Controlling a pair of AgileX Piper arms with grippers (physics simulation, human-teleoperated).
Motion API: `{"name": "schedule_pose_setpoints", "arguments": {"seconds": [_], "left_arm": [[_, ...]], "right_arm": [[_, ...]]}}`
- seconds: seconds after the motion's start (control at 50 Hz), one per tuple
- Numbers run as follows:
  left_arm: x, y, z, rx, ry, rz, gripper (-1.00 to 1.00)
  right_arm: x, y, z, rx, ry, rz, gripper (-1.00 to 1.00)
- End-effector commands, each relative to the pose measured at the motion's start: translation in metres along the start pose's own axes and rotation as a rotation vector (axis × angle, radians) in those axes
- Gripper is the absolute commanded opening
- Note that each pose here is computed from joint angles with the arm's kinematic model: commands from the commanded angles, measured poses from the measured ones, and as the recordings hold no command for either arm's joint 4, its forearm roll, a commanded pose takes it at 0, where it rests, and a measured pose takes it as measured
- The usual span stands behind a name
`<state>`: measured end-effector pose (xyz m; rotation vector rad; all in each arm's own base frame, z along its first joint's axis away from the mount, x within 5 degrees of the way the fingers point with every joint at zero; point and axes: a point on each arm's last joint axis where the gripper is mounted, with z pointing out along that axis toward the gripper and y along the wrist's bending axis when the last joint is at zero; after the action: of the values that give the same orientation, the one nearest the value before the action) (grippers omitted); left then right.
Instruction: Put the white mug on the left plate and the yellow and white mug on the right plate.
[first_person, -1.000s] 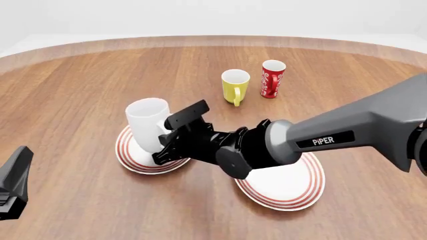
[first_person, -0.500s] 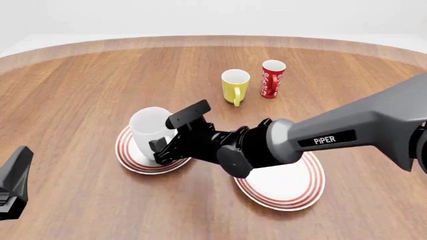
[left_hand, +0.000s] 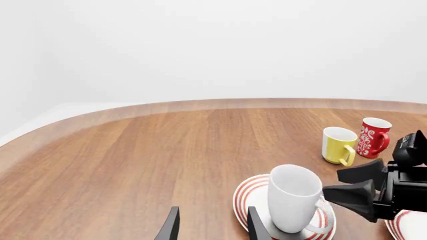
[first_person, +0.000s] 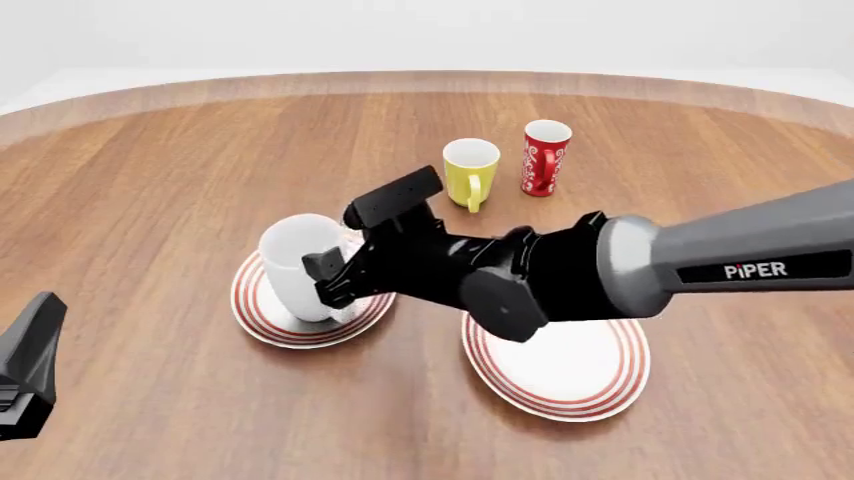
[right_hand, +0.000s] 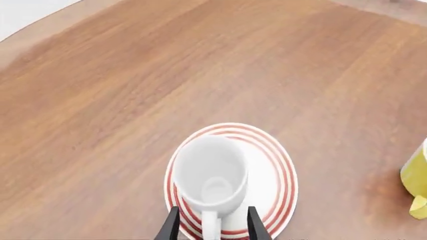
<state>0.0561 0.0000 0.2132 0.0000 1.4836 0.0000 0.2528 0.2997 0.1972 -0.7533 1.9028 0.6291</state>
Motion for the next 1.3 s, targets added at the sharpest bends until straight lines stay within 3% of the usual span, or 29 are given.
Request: {"name": "schedule_pose_setpoints", "arguments": {"seconds": [0.02, 0.28, 0.68, 1.18, 1.3], "left_arm": [[0.0, 0.0, 0.0, 0.0, 0.0, 0.0, 1.0], [0.0, 0.0, 0.0, 0.0, 0.0, 0.0, 1.0], [0.0, 0.0, 0.0, 0.0, 0.0, 0.0, 1.0], [0.0, 0.0, 0.0, 0.0, 0.0, 0.0, 1.0], [0.0, 0.0, 0.0, 0.0, 0.0, 0.0, 1.0]], "right_arm": [[-0.019, -0.003, -0.028, 0.007, -0.047, -0.008, 1.0], [-0.051, -0.014, -0.081, 0.037, -0.158, 0.013, 1.0], [-0.08, -0.039, -0.167, 0.13, -0.323, 0.07, 1.0], [-0.074, -0.071, -0.257, 0.338, -0.508, 0.105, 1.0], [-0.068, -0.078, -0.265, 0.386, -0.521, 0.12, 1.0]]}}
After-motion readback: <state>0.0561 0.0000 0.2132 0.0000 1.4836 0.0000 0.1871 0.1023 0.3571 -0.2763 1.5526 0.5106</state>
